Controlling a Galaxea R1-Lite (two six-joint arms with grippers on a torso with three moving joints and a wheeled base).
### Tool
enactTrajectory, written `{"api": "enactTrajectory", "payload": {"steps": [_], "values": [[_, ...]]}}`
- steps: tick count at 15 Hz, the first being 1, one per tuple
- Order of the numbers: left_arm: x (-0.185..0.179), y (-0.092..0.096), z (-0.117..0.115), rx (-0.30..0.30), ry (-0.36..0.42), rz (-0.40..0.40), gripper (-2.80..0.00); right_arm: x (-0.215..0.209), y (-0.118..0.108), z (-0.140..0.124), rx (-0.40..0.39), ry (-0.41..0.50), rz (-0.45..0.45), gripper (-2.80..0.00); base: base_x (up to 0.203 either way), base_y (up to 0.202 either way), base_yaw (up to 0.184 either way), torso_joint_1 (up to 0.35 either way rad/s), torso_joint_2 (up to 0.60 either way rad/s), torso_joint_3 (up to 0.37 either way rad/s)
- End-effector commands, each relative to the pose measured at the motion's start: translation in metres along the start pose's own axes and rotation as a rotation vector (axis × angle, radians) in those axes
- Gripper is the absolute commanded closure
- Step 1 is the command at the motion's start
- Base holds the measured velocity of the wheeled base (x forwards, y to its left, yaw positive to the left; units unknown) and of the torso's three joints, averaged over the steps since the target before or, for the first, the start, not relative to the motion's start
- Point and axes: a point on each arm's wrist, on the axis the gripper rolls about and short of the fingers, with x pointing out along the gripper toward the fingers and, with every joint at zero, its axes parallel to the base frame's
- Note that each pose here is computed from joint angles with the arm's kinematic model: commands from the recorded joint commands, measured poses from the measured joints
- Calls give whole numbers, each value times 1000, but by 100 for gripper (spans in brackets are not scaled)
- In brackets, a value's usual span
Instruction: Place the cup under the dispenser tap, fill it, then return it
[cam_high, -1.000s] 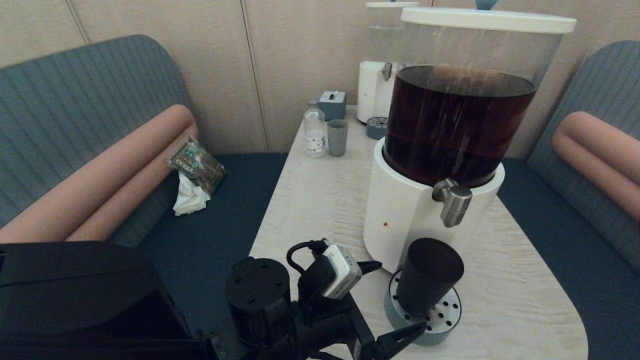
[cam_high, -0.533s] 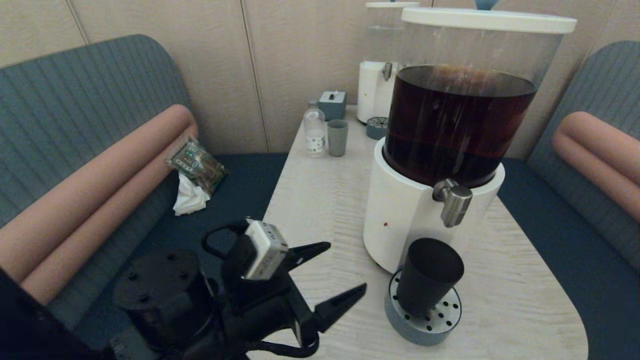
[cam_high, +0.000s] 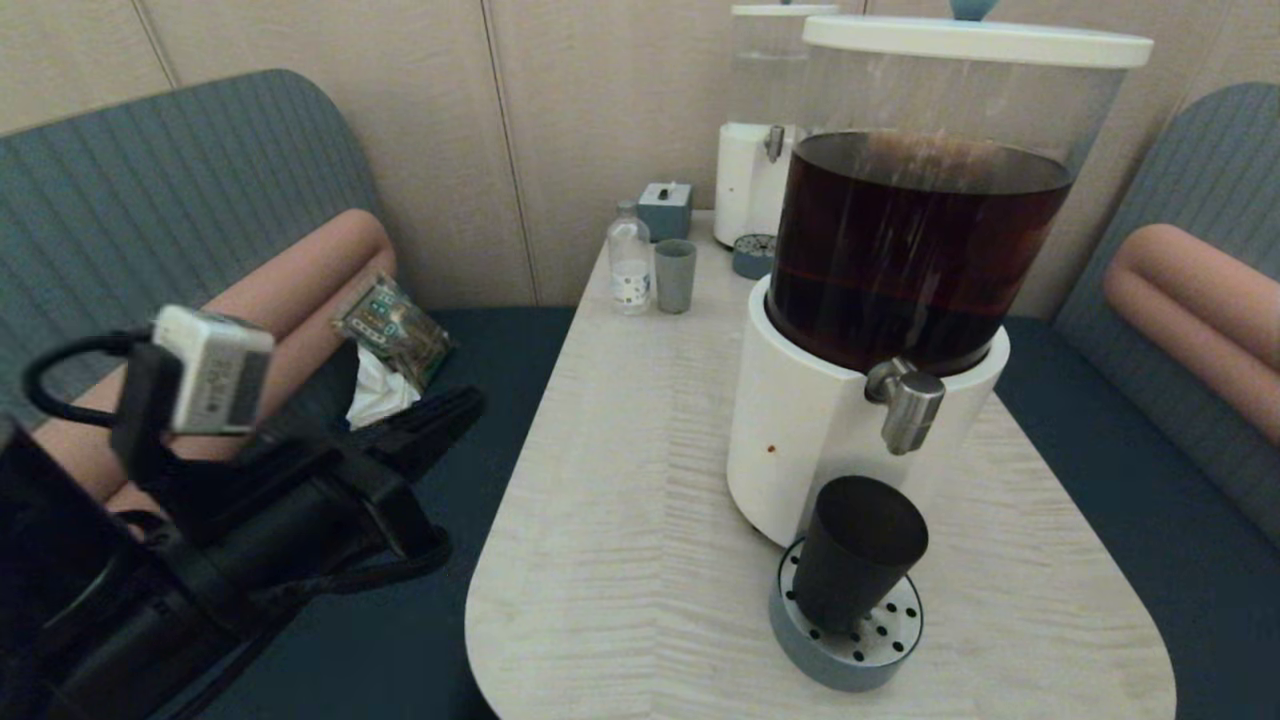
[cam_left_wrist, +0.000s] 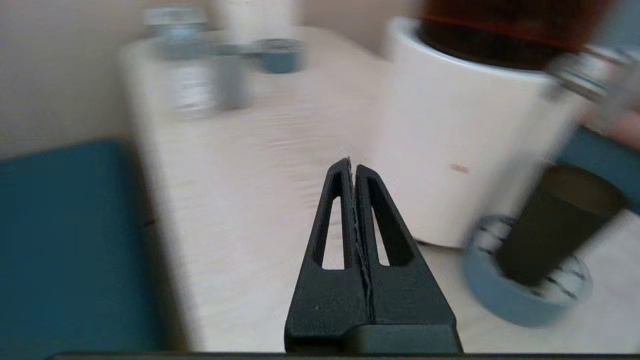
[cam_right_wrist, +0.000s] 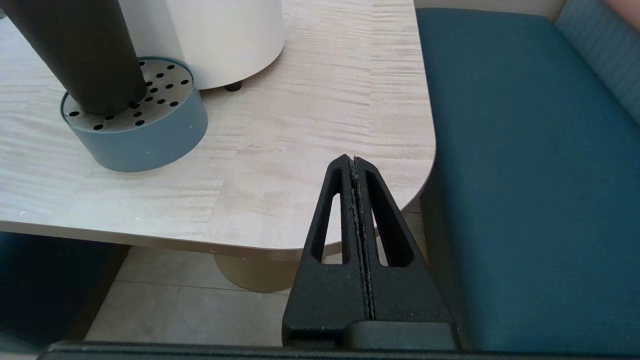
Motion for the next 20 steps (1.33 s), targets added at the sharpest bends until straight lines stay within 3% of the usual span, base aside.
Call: {"api": "enactTrajectory", "payload": {"steps": [1,4,8,14,20], "values": [[-32,7,36,-3,-82,138,0,0,0,0,0,2,0,0,0,0,0,0,0,0],[-53,26,57,7,-154,333,0,0,0,0,0,0,0,0,0,0,0,0,0,0],[-106,28,66,34,-256,496,0,0,0,0,0,2,0,0,0,0,0,0,0,0],[-195,-6,52,42,-383,634,0,0,0,0,0,2,0,0,0,0,0,0,0,0],[-226,-24,43,54,-486,631,0,0,0,0,0,0,0,0,0,0,0,0,0,0]]}}
